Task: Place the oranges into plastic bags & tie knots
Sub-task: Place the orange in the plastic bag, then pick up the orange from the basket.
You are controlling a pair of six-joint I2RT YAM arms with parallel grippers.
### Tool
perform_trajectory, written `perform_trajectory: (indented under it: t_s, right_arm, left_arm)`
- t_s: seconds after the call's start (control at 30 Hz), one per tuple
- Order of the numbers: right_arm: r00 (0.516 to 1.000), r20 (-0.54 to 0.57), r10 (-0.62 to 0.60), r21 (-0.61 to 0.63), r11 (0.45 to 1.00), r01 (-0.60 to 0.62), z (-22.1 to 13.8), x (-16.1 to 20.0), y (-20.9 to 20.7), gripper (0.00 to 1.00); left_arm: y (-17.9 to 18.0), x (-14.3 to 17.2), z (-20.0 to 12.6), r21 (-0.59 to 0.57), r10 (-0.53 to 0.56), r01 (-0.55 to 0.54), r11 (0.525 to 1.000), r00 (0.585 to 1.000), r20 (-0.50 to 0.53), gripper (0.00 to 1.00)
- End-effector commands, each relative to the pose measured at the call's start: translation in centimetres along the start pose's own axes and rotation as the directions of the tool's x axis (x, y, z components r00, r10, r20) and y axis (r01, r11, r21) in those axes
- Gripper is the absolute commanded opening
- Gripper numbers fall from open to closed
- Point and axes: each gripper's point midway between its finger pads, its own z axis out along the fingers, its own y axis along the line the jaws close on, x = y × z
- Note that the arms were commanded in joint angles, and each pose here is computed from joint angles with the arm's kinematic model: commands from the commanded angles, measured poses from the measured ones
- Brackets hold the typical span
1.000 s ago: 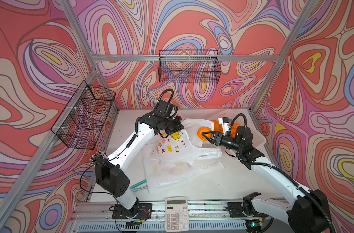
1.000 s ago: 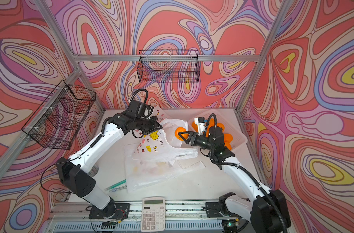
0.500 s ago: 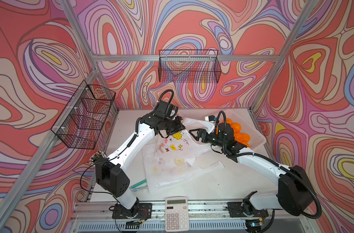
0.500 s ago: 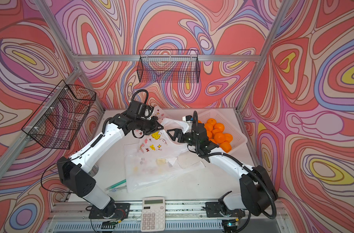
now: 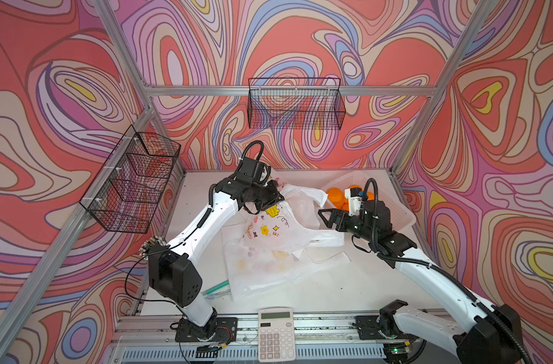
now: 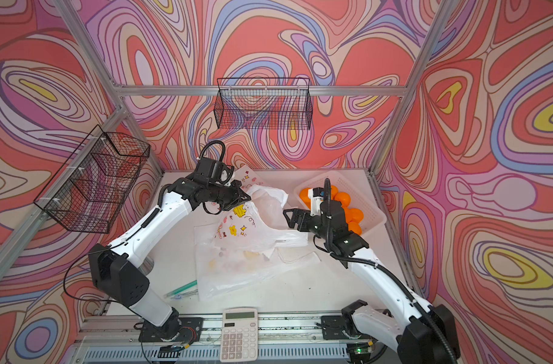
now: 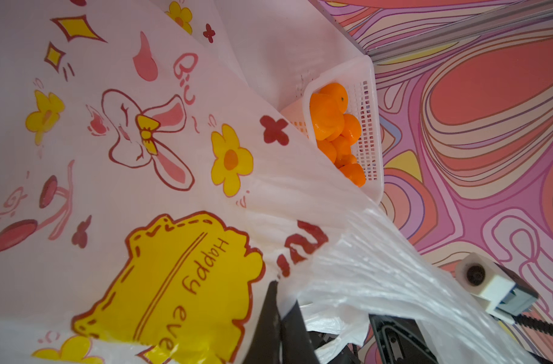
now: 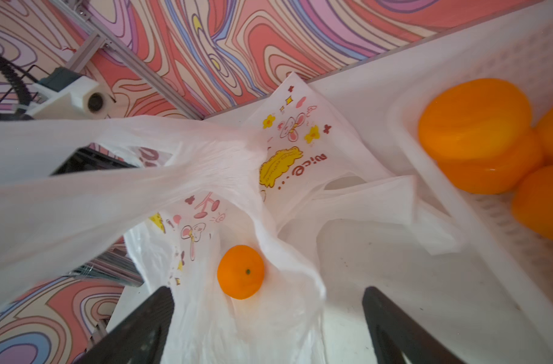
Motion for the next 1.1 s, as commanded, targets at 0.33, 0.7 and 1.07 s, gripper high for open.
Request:
perform_trajectory:
  t_s: [0.33,0.7,1.07]
  right_arm:
    - [0.995,-0.100,0.009,0.606,0.793,0.054,-3.0,-3.8,-18.0,0.98]
    - [0.986,-0.149,0.072,0.721,0.691,0.059,-0.4,-2.7,-24.9,0.98]
    - [0.978,-0.180,0.108,0.726,0.685,0.057,0.4,-1.3,-27.1,0.73]
  left_arm:
    - [0.4,0.0,0.4,0.015,-0.013,0.013,1.000,1.000,-0.006,0.00]
    - [0.2,0.1,0.3,0.024,-0.006,0.006,1.000,1.000,-0.005,0.00]
    - [0.3,0.2,0.0,0.021,-0.002,0.002,1.000,1.000,-0.001,0.00]
